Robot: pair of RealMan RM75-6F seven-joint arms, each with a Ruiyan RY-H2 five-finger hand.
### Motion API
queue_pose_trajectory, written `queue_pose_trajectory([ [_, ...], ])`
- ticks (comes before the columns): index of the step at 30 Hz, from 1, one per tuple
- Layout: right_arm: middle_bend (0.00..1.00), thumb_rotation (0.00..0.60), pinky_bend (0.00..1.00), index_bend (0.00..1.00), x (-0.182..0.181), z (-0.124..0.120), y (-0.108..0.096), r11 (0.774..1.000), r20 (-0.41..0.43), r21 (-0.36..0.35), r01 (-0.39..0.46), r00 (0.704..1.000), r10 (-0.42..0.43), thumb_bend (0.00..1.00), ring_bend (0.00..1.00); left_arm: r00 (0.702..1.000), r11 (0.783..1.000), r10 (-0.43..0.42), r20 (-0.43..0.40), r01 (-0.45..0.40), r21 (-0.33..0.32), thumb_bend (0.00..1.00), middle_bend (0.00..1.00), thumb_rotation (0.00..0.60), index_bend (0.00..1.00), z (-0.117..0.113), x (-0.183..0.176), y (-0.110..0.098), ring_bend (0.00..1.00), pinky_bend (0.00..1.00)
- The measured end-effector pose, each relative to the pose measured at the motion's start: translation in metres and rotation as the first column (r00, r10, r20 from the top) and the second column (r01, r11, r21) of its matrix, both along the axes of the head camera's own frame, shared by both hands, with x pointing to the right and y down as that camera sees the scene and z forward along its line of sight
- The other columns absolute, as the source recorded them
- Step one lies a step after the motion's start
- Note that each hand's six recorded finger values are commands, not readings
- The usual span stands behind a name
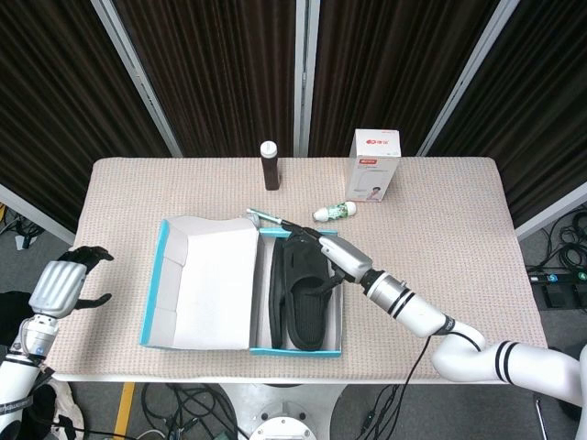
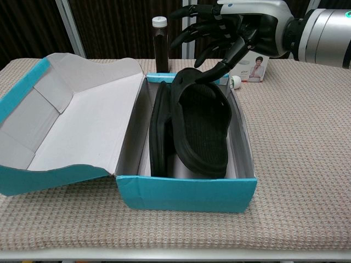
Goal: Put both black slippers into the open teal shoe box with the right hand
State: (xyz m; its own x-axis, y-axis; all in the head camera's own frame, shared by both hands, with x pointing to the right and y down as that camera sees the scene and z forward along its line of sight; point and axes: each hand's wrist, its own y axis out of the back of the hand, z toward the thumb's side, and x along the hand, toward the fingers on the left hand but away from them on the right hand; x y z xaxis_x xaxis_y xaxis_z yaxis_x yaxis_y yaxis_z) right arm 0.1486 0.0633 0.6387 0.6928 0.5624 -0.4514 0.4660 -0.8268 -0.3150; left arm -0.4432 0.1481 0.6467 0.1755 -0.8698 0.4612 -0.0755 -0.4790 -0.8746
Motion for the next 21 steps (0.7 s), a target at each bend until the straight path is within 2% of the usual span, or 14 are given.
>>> queue_pose_trajectory([
  [15,0.22,0.6,0.34,0.02,0.013,0.025,0.016,0.997,-0.117,-0.074,0.002,0.993,-0.011,0.02,0.08,1.0,1.0,0.001,0.002,-0.001,-0.011,0.13,0.26,0.6,0.32,0.003,0.001,0.001,0.22,0.33],
  [21,0.22,0.6,0.34,0.02,0.017,0.031,0.018,0.998,-0.143,-0.068,0.006,0.99,-0.016,0.03,0.07,1.0,1.0,-0.002,0.0,0.002,-0.011,0.13,0.26,0.6,0.32,0.003,0.0,0.002,0.22,0.33],
])
